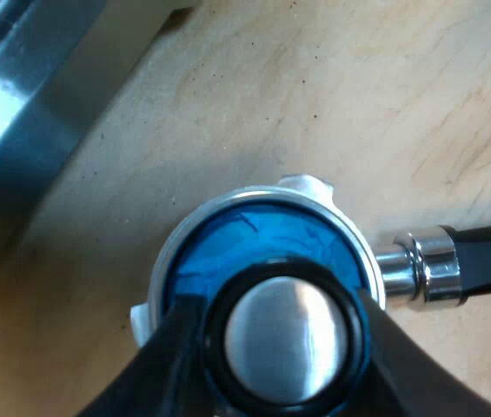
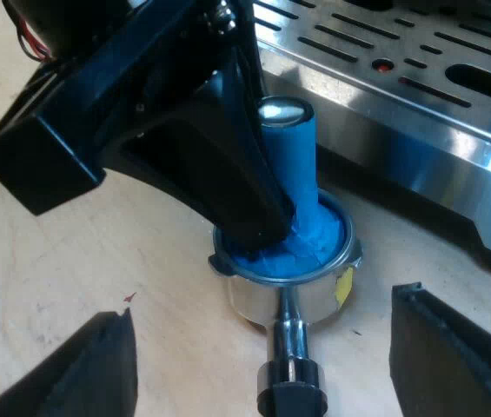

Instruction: Grind coffee beans and then tamp

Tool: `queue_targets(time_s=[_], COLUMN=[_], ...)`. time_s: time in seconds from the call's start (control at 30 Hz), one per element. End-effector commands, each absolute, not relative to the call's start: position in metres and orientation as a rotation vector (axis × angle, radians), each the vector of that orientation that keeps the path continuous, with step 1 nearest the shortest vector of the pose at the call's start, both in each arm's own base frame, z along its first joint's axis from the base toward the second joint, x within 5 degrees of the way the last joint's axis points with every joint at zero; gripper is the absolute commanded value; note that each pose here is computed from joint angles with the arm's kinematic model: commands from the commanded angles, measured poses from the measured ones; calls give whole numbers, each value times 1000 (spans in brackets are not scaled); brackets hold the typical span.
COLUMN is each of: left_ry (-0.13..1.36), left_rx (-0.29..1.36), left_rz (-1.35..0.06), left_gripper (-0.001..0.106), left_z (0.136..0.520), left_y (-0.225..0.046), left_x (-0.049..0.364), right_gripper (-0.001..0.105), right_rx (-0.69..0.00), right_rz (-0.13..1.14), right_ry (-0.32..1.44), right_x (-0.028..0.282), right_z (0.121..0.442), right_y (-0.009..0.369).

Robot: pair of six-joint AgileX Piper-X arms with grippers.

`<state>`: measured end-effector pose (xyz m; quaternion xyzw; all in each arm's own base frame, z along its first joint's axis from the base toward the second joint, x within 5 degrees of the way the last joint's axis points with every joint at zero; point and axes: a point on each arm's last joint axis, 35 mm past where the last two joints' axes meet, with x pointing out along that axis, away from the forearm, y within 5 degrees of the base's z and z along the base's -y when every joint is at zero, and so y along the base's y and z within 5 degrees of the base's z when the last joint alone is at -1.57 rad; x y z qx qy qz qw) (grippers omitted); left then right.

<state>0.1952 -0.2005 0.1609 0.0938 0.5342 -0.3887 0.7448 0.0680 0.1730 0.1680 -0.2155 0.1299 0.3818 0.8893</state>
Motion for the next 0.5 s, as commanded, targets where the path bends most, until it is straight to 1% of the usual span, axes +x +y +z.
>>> queue_targets(time_s=[0.03,0.37,0.43,0.5], left_ry=[1371,1331,1305,1238], left_rx=[293,281,273,252], left_rz=[-771,-783,-790,-810], left_gripper=[0,0,0,0], left_z=[128,138,146,165], left_y=[-184,-190,-193,-197], left_x=[177,184,186,191], right_gripper=[62,62,62,62], right_rx=[-440,-440,-440,-440], right_rz=[799,799,799,799], right_ry=[254,254,254,254], right_x=[68,68,68,68], right_z=[171,171,171,171], right_y=[174,174,174,174])
